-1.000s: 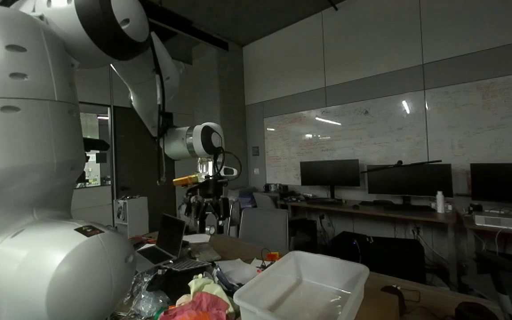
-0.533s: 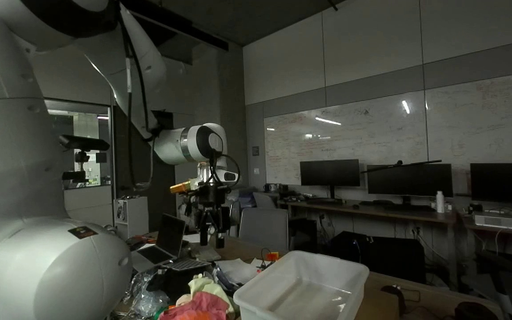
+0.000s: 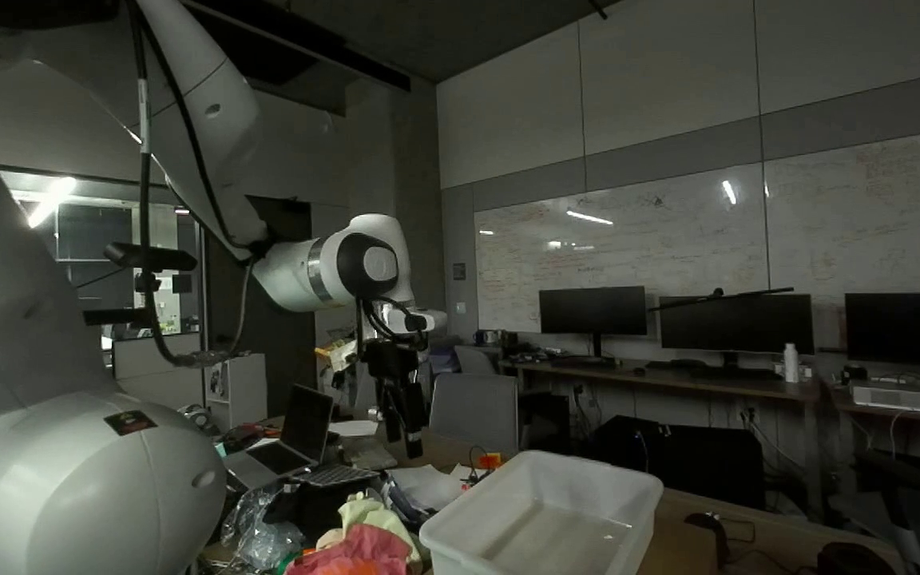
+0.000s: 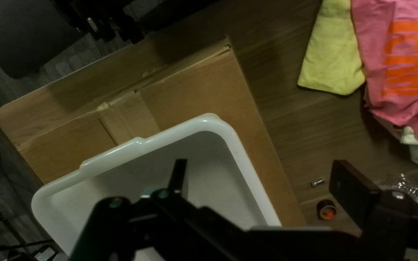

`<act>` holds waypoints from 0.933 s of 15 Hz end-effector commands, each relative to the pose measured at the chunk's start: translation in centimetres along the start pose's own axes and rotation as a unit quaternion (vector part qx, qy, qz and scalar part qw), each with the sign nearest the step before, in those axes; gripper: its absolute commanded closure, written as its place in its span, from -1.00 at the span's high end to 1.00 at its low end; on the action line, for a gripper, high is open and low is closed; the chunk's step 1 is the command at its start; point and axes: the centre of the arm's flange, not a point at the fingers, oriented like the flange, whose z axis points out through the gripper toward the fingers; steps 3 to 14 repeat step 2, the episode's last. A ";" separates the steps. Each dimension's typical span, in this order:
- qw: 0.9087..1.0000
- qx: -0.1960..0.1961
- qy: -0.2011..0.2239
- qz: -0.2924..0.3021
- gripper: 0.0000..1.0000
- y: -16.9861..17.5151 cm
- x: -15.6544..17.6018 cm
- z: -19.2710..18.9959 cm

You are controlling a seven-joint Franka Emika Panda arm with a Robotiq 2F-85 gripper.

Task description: Remove the clothes and towels from the storage box and put them on the table

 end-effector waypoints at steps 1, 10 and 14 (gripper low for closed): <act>0.999 0.018 0.034 0.014 1.00 1.6 -0.6 0.5; 0.999 0.026 0.038 0.008 1.00 2.0 -0.7 0.8; 0.999 0.026 0.038 0.008 1.00 2.0 -0.7 0.8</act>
